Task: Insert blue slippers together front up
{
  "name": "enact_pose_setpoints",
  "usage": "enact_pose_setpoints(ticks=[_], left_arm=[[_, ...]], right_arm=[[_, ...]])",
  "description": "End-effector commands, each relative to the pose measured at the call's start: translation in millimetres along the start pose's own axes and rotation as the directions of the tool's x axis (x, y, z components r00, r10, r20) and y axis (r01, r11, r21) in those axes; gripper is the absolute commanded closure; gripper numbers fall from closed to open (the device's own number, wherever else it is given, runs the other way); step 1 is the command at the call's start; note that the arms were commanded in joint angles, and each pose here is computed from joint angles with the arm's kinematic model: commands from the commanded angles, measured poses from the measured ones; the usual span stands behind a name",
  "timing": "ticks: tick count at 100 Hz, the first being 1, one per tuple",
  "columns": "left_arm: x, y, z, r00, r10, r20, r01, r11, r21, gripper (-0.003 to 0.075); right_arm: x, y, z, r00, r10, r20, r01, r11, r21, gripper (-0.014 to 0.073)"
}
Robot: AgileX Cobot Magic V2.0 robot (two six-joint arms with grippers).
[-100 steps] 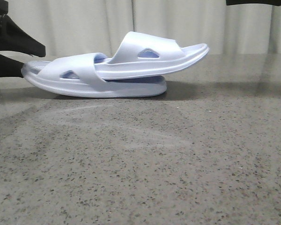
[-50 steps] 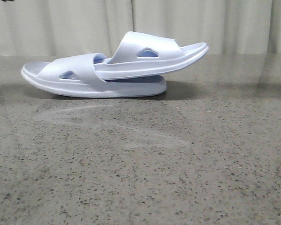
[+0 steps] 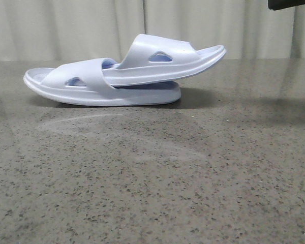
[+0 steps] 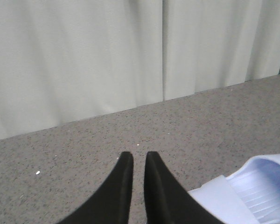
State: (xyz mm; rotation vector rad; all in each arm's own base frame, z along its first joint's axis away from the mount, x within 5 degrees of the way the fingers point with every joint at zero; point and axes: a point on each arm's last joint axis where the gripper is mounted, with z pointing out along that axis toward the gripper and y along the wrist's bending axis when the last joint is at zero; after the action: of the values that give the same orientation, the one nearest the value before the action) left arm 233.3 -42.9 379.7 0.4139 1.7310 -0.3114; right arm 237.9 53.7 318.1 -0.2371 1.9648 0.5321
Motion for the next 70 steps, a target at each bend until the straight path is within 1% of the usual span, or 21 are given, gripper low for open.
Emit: enact_pose_setpoints(ticks=[1, 14, 29, 38, 47, 58, 70], left_arm=[[-2.4, -9.0, -17.7, 0.998, 0.022, 0.064, -0.017, 0.998, -0.063, 0.0705], [17.5, -20.5, -36.4, 0.998, 0.028, 0.06, -0.025, 0.998, -0.061, 0.0705], [41.7, -30.8, -62.1, 0.996, -0.003, 0.089, 0.01, 0.997, -0.077, 0.0705], [56.2, -37.2, -74.8, 0.993, -0.024, 0.118, 0.033, 0.997, -0.072, 0.0705], [73.4, -43.2, -85.6, 0.987, -0.064, 0.147, 0.074, 0.995, -0.062, 0.0705], [94.1, -49.6, -95.9, 0.979, -0.107, 0.173, 0.117, 0.992, -0.047, 0.0705], [112.9, -54.2, -103.8, 0.974, -0.136, 0.181, 0.146, 0.988, -0.042, 0.0705]], right_arm=[[-4.8, 15.1, -17.5, 0.993, -0.064, 0.102, 0.058, 0.997, 0.06, 0.0673], [13.3, 24.7, -35.2, 0.982, -0.112, 0.152, 0.095, 0.988, 0.118, 0.0673], [50.3, 26.2, -60.8, 0.975, -0.132, 0.179, 0.106, 0.983, 0.151, 0.0673], [76.0, 26.3, -75.8, 0.974, -0.131, 0.186, 0.107, 0.985, 0.134, 0.0673], [99.5, 25.0, -87.1, 0.974, -0.108, 0.198, 0.086, 0.989, 0.117, 0.0673], [118.9, 25.7, -98.7, 0.969, -0.091, 0.23, 0.074, 0.994, 0.084, 0.0673], [134.2, 23.7, -103.8, 0.966, -0.077, 0.247, 0.059, 0.995, 0.078, 0.0673]])
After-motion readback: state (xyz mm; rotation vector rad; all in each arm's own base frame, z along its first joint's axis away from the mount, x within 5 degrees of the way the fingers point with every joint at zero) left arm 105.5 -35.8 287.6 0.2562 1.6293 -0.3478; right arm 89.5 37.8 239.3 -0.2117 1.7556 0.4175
